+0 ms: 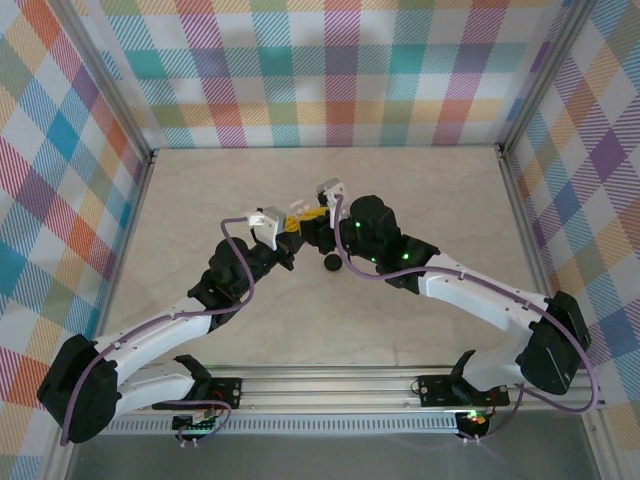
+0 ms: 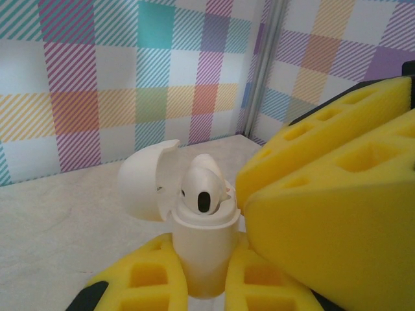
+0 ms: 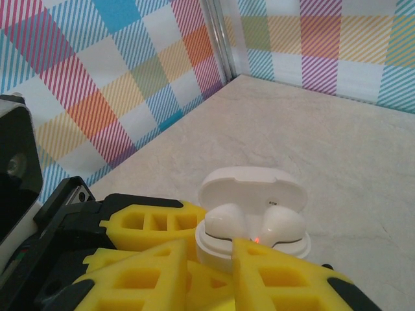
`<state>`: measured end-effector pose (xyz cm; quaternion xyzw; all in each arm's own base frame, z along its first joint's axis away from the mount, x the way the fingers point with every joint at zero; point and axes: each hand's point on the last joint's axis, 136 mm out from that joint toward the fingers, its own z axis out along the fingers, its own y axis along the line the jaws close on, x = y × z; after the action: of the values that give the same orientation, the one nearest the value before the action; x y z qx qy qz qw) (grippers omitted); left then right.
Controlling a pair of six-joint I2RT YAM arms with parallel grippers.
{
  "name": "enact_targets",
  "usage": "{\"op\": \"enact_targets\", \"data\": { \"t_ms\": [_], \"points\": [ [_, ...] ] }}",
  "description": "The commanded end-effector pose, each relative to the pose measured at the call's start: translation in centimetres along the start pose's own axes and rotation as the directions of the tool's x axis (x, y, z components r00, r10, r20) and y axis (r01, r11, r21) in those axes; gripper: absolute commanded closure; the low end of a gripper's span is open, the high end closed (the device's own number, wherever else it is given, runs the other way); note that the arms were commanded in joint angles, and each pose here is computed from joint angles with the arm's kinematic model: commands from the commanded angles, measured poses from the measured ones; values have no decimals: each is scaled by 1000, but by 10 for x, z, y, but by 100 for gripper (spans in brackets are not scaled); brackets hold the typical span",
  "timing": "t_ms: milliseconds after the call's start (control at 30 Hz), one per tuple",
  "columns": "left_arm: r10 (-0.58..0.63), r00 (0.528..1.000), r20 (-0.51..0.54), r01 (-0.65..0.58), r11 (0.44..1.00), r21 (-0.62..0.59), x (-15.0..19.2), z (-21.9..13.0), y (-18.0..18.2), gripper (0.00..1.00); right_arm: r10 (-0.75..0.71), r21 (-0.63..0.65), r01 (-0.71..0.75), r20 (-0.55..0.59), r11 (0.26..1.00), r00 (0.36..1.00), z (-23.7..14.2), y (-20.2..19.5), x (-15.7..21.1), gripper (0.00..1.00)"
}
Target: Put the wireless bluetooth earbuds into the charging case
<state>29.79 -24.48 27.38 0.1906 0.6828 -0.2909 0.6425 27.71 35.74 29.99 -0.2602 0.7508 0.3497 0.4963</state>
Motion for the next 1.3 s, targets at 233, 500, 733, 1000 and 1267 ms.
{"op": "enact_targets", "data": {
  "t_ms": [233, 500, 733, 1000, 1267],
  "points": [
    [54, 995, 88, -60, 996, 67, -34, -9, -18, 100, -56, 14, 55, 35, 998, 998, -45, 9, -29, 73],
    [97, 992, 86, -113, 969, 219, -27, -22, -41, 100, -90, 43, 90, 13, 995, 996, -73, 6, -56, 69],
    [134, 986, 96, -162, 897, 412, -28, -41, -76, 100, 84, 81, -75, -111, 994, 990, -71, -34, -56, 65],
    [173, 983, 67, -182, 833, 523, -22, -52, -95, 100, 273, 24, -277, -280, 961, 920, -47, -43, -18, 63],
    [195, 979, 53, -194, 832, 520, -19, -48, -94, 100, 329, -128, -400, -375, 907, 867, -31, -18, -1, 63]
  ]
}}
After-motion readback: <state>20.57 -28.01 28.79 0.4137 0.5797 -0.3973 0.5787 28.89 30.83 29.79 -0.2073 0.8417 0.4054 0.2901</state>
